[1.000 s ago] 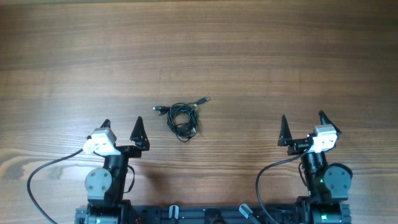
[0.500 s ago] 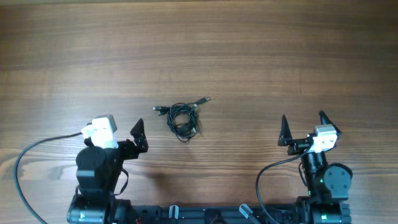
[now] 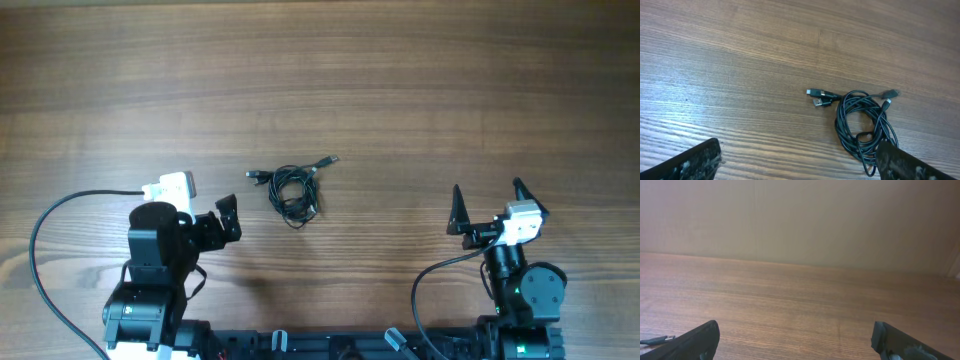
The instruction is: Untangle cables
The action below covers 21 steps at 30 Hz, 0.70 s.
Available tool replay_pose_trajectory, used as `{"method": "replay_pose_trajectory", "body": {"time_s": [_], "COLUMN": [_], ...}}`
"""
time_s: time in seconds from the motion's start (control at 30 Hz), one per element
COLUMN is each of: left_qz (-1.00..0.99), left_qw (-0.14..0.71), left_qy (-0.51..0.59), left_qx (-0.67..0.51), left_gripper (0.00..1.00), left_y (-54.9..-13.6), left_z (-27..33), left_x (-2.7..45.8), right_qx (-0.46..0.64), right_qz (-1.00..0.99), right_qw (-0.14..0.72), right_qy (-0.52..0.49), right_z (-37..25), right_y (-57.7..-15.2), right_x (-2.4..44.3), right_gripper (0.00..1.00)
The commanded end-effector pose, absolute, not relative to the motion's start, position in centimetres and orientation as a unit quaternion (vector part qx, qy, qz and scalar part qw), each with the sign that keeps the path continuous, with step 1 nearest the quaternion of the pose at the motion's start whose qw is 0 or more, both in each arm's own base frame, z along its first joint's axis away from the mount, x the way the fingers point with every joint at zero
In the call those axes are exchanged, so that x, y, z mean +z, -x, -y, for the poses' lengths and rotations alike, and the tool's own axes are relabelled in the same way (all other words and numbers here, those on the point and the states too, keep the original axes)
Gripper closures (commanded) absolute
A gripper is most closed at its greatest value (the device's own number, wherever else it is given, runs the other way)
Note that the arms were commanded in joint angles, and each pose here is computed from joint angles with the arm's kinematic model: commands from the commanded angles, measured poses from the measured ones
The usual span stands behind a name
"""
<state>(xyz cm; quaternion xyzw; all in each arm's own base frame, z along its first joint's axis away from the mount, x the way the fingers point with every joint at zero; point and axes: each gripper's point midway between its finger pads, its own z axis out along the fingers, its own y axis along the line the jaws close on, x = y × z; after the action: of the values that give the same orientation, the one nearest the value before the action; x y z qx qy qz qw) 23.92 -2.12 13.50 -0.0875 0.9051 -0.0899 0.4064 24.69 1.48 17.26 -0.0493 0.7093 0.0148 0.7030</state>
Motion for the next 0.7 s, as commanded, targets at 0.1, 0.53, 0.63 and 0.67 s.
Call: {"method": "replay_pose_trajectory", "body": {"time_s": [0.1, 0.53, 0.63, 0.67], "left_qz": [-0.903, -0.906, -0.906, -0.906], "left_qw": [0.412, 0.405, 0.405, 0.404], "left_qy": [0.080, 0.083, 0.082, 0.083], "left_qx": [-0.093, -0.093, -0.093, -0.093], "left_gripper": [0.00, 0.00, 0.00, 0.00], "left_y": [-24.07, -23.82, -23.81, -23.81], "left_z": [2.22, 2.21, 2.20, 2.20], "left_x": [14.38, 14.08, 14.06, 14.06], "right_qx": [0.016, 0.016, 0.016, 0.016], "right_qz": [-0.706, -0.706, -0.706, -0.706], "right_qw": [0.707, 0.707, 0.707, 0.707], "right_qy": [0.040, 0.040, 0.040, 0.040], "right_z": [-1.32, -1.32, -1.32, -1.32], "right_y": [-24.65, -24.65, -24.65, -24.65], "right_x": [17.50, 17.50, 17.50, 17.50], "right_gripper": [0.00, 0.00, 0.00, 0.00]}}
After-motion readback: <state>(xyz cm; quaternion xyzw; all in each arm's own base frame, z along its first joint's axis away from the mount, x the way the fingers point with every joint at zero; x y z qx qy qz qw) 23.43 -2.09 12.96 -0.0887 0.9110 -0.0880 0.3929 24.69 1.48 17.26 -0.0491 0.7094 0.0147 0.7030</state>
